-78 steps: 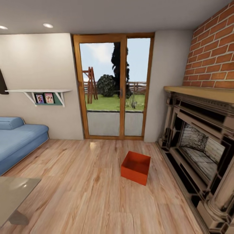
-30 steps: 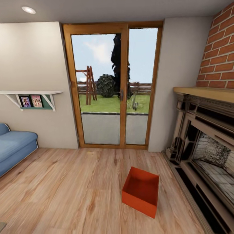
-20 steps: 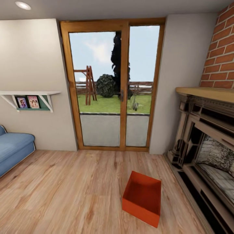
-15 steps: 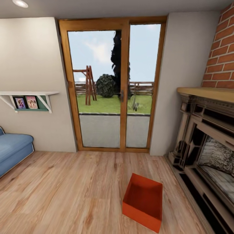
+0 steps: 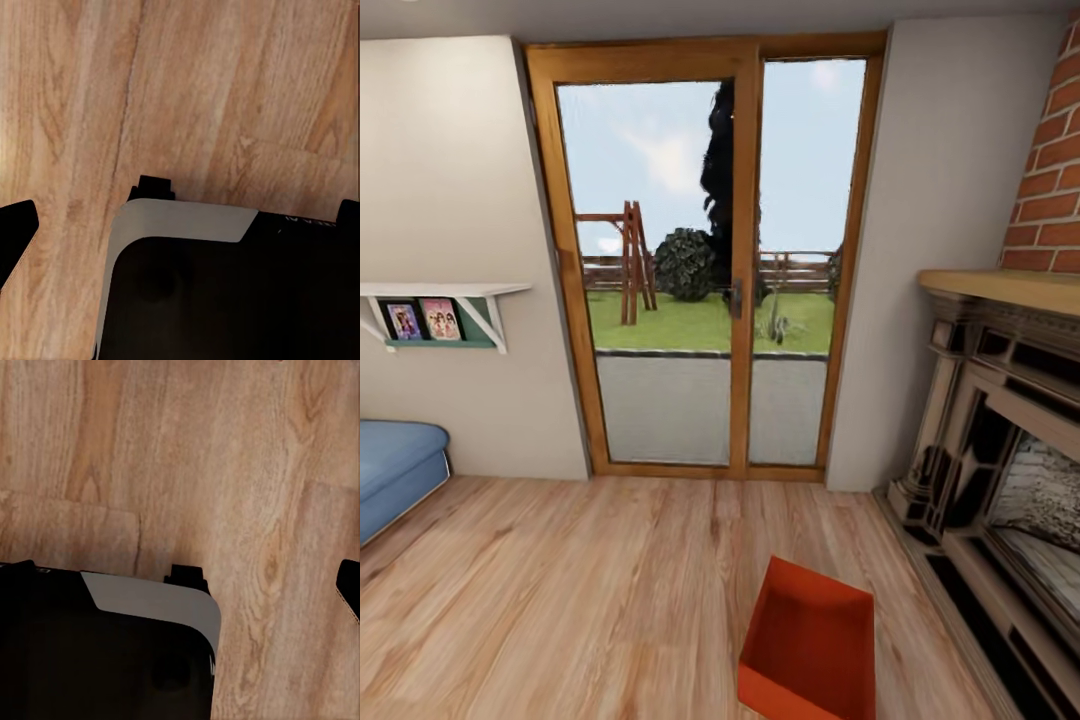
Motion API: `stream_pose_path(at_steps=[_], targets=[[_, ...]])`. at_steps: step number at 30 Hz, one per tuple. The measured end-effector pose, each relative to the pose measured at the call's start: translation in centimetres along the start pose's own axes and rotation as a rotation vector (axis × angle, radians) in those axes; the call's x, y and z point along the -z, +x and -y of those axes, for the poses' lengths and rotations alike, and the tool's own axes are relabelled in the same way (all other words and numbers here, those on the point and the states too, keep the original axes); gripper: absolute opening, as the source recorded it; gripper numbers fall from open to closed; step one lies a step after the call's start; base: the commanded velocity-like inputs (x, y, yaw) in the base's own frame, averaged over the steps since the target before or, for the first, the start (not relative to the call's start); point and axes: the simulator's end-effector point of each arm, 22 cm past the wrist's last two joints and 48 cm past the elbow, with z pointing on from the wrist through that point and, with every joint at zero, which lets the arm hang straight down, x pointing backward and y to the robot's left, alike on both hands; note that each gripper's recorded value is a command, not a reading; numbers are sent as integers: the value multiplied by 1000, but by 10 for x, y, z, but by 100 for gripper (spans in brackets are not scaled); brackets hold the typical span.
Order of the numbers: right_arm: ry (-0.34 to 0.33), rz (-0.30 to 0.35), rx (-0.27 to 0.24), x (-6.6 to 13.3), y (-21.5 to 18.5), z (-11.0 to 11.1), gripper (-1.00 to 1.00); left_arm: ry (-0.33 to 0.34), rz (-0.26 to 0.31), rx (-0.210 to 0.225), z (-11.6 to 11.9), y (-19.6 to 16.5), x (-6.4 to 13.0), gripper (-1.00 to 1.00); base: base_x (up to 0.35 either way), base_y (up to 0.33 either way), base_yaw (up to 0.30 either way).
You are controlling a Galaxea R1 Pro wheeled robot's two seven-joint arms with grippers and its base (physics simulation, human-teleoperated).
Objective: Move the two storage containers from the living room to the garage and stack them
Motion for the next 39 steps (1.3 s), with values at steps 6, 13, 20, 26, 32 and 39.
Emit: stream_pose_path(at_steps=[6,13,20,26,32,39], targets=[[0,0,0,0,0,0,100,0,3,0,0,-1,0,100,321,0,0],[0,0,0,0,0,0,100,0,3,0,0,-1,0,100,321,0,0],[0,0,0,0,0,0,100,0,4,0,0,-1,0,100,312,0,0],[-1,1,-2,0,-1,-2,100,-1,5,1,-1,-2,0,100,102,0,-82],[-3,2,-2,0,-1,-3,100,-2,6,3,-1,-2,0,100,7,0,-218],[-1,5,-2,0,-2,-2,100,-2,9,3,-1,-3,0,100,0,0,-232]])
